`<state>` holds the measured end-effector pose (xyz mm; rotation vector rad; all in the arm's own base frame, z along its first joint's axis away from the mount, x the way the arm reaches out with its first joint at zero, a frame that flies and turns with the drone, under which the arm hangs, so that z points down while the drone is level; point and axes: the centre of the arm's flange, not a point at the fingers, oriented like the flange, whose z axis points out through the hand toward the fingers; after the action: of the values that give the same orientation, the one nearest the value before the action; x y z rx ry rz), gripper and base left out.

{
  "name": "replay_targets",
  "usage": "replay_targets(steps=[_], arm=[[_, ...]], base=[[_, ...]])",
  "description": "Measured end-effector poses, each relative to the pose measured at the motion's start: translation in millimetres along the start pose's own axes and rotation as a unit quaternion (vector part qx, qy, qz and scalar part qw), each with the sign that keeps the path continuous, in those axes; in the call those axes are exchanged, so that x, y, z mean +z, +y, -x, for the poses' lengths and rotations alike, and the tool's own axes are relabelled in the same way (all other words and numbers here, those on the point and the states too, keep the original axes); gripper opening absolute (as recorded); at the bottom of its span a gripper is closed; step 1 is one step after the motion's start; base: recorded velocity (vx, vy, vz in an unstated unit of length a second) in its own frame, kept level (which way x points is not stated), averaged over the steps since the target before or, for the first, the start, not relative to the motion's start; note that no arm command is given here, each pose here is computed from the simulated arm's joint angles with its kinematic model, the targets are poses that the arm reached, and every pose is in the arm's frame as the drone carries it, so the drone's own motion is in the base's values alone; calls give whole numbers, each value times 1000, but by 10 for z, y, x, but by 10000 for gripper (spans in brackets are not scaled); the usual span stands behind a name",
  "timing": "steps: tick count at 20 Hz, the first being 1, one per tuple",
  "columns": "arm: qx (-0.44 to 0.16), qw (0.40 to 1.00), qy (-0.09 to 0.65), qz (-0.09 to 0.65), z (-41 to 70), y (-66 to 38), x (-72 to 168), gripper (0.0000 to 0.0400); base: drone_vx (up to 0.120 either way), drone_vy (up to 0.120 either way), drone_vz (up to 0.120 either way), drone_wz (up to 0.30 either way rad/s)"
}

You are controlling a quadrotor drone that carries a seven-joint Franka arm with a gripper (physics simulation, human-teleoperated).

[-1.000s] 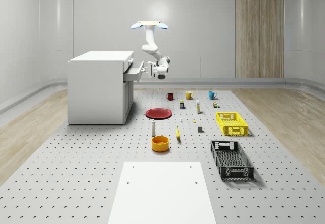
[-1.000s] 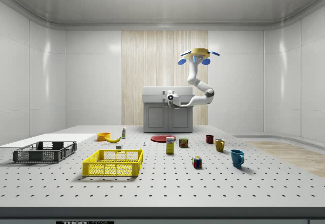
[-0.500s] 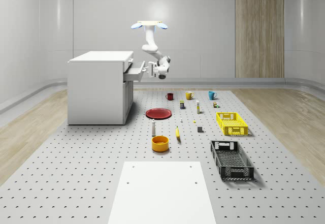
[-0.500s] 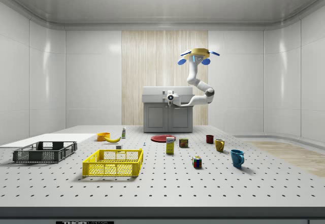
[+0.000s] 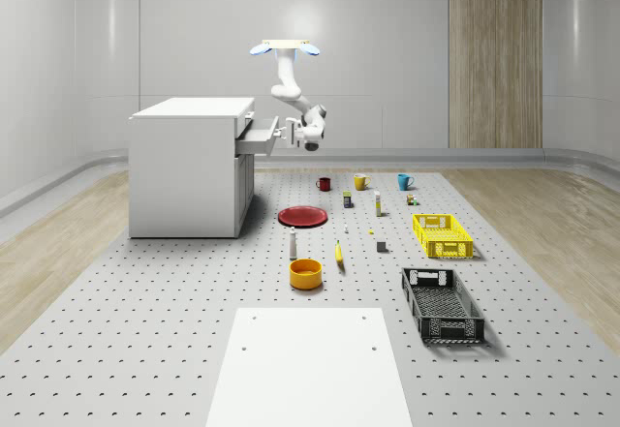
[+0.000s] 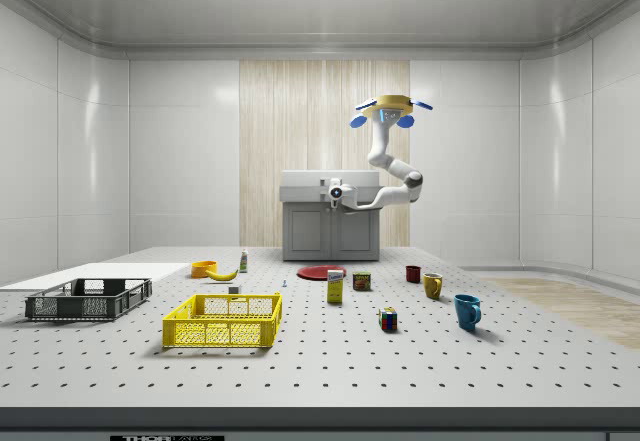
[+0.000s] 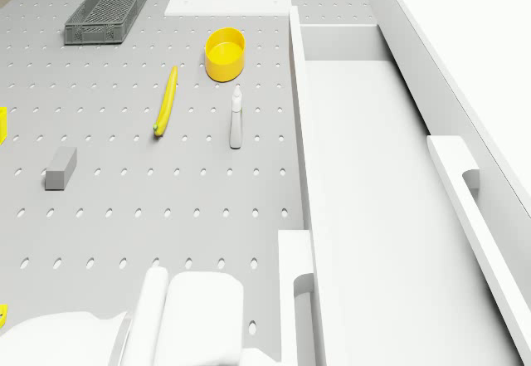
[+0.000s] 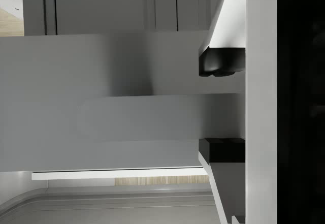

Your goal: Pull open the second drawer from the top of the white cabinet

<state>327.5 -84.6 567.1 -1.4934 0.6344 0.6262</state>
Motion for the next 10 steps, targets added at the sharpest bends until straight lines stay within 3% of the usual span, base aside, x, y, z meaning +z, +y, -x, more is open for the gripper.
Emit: replay_targets(steps=[3,5,10], arm=[[-24,1000,-3,-3,-68,28,-25,135],[-21,1000,-3,-4,-53,20,-56,121],[-9,1000,-3,-3,-37,14,-166,129]], base=[[0,0,0,0],[0,0,0,0],[0,0,0,0]])
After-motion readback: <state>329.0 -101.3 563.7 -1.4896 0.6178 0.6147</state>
